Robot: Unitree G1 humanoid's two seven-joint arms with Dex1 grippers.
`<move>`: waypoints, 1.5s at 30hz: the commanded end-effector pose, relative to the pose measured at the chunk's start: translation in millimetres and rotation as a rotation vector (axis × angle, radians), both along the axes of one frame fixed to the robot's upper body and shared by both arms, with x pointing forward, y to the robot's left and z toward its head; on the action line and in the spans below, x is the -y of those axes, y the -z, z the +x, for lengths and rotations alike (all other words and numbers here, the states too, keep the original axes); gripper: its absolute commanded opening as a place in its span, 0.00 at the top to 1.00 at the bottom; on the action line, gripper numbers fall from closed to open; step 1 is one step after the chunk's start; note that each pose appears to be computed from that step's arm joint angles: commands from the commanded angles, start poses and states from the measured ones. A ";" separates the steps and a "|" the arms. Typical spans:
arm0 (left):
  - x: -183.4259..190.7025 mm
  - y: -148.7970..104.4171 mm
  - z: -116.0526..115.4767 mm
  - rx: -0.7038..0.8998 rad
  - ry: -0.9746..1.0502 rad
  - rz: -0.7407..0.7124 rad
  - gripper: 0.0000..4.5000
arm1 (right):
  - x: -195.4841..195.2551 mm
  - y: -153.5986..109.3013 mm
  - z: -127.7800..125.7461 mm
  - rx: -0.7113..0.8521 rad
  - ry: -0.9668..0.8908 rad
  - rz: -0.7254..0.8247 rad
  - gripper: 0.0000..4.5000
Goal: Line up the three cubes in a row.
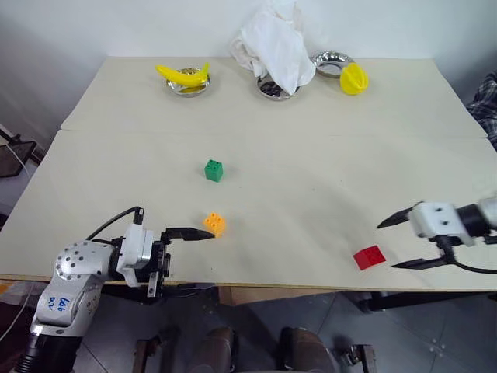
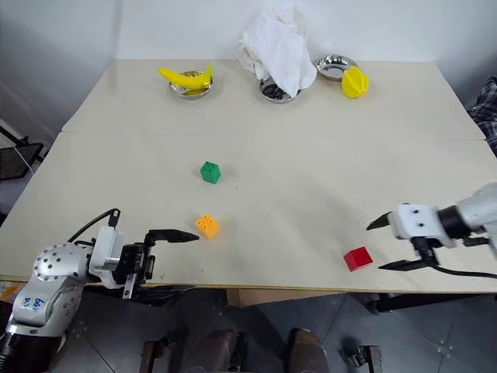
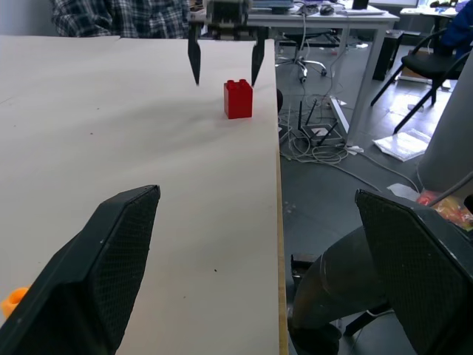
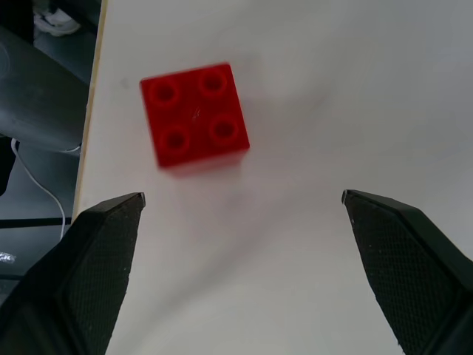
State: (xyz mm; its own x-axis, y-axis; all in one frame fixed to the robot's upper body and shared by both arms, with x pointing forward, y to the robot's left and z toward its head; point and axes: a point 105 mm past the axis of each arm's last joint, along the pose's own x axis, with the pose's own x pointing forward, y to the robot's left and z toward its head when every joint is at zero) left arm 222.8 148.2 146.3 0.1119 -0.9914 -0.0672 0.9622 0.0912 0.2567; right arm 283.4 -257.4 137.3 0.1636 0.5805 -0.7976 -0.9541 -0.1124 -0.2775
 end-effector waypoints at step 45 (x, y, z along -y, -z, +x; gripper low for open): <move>-11.8 9.0 8.3 0.009 -0.103 0.008 0.00 | -30.8 -5.4 60.2 -0.082 0.071 0.009 0.67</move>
State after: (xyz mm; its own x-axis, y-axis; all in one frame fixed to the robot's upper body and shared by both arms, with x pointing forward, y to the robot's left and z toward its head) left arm 231.9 159.1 134.6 0.2056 -0.9753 -0.0812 0.9525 0.1803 0.2456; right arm 348.3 -220.9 141.7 0.1768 0.5935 -0.7852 -0.9715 -0.0227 -0.2359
